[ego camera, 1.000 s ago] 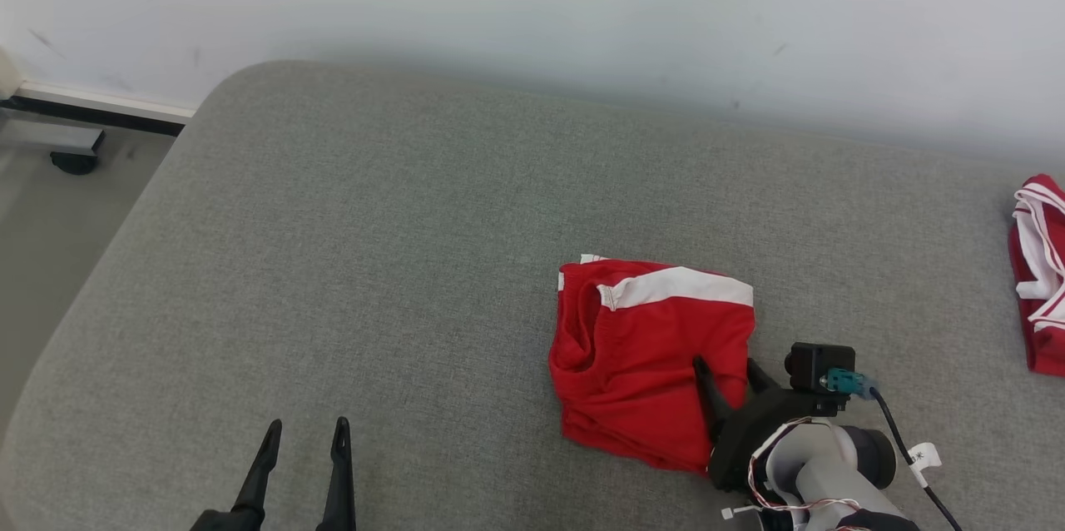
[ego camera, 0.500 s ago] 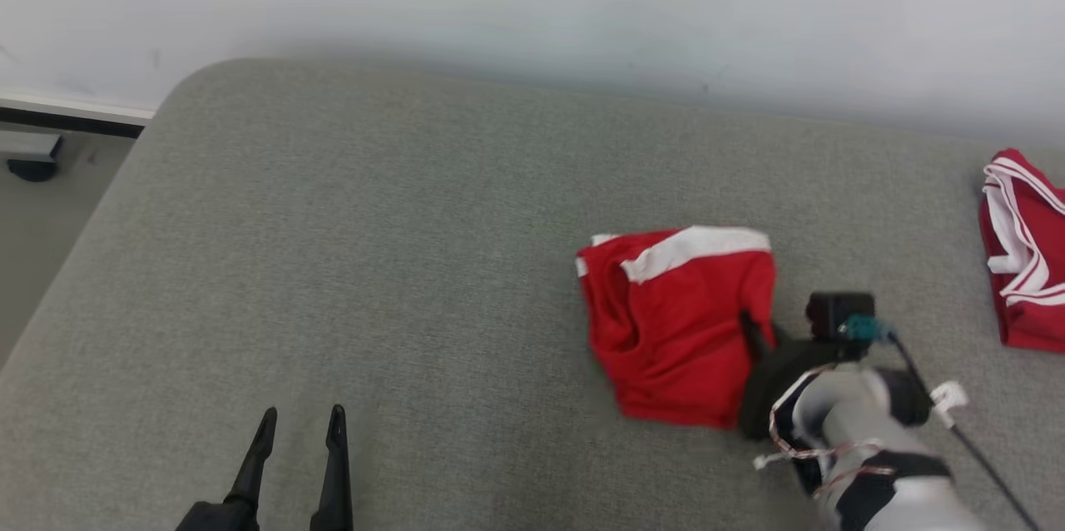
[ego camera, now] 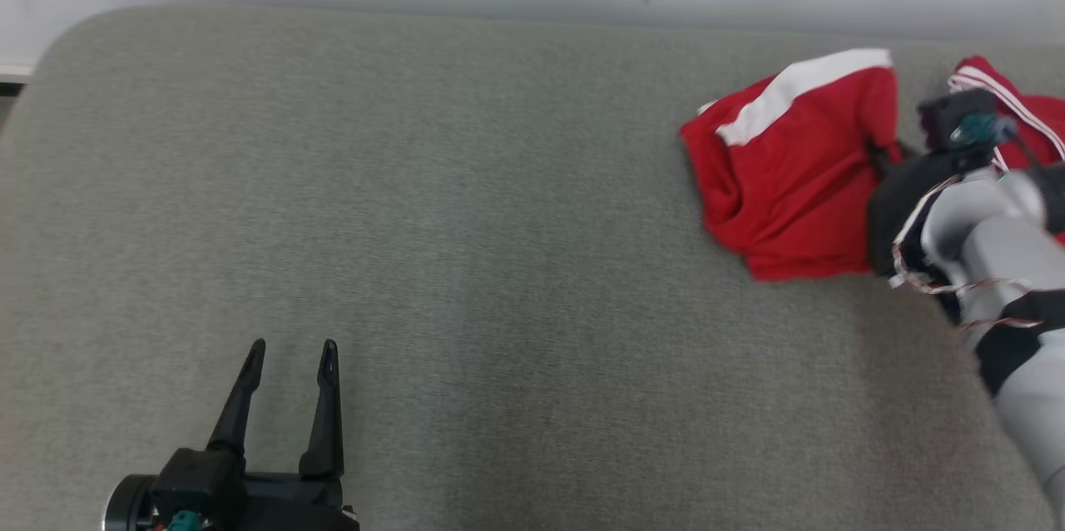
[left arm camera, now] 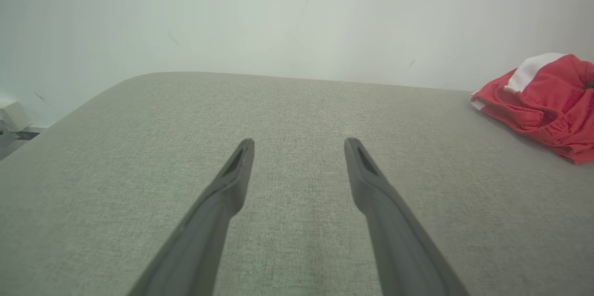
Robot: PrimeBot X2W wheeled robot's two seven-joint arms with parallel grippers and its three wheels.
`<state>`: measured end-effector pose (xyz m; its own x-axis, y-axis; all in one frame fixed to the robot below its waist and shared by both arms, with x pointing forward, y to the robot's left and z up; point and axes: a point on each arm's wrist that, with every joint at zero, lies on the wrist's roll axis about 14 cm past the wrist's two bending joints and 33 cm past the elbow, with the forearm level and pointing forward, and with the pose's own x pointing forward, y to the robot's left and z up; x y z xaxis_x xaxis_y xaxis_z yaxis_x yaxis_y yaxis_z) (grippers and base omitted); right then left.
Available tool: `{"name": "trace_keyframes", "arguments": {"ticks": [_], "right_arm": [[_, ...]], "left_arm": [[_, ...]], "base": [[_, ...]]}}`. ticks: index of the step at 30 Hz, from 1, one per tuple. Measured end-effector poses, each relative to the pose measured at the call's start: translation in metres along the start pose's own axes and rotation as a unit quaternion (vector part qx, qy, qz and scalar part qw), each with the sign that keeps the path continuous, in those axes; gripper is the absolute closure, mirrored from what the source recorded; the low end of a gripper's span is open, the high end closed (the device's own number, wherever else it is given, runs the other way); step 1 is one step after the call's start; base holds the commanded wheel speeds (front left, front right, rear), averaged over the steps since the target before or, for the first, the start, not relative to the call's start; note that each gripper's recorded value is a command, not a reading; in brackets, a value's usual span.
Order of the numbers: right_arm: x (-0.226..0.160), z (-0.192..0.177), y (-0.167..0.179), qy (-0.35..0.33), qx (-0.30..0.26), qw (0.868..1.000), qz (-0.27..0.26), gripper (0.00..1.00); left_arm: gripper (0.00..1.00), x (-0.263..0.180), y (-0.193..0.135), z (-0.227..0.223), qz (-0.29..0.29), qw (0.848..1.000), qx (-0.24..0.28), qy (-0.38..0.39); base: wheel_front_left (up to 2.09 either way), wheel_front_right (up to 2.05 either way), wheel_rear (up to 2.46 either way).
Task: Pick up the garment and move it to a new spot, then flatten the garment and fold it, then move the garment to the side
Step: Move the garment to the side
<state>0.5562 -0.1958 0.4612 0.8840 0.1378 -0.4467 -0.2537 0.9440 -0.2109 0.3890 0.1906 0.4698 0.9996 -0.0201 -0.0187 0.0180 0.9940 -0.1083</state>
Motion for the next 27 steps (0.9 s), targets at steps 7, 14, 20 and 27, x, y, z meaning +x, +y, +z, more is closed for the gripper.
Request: {"name": "trace_keyframes", "arguments": {"ticks": [7, 14, 20, 27], "right_arm": [[-0.013, -0.006, -0.077, 0.062, -0.054, 0.995, -0.059, 1.0], [-0.031, -0.013, -0.131, 0.106, -0.063, 0.987, -0.106, 1.0], [-0.043, -0.017, -0.168, 0.133, -0.078, 0.977, -0.146, 1.0], [-0.046, -0.023, -0.188, 0.156, -0.118, 0.966, -0.17, 1.0]], "left_arm": [[0.0, 0.026, -0.021, -0.01, -0.047, 0.999, 0.006, 0.007], [0.0, 0.043, -0.038, -0.016, -0.088, 0.996, 0.009, 0.009], [0.0, 0.056, -0.044, -0.009, -0.103, 0.995, 0.006, -0.009], [0.0, 0.068, -0.049, -0.007, -0.117, 0.993, 0.007, -0.022]], "base": [[0.0, 0.0, 0.0], [0.0, 0.0, 0.0], [0.0, 0.0, 0.0], [0.0, 0.0, 0.0]]}}
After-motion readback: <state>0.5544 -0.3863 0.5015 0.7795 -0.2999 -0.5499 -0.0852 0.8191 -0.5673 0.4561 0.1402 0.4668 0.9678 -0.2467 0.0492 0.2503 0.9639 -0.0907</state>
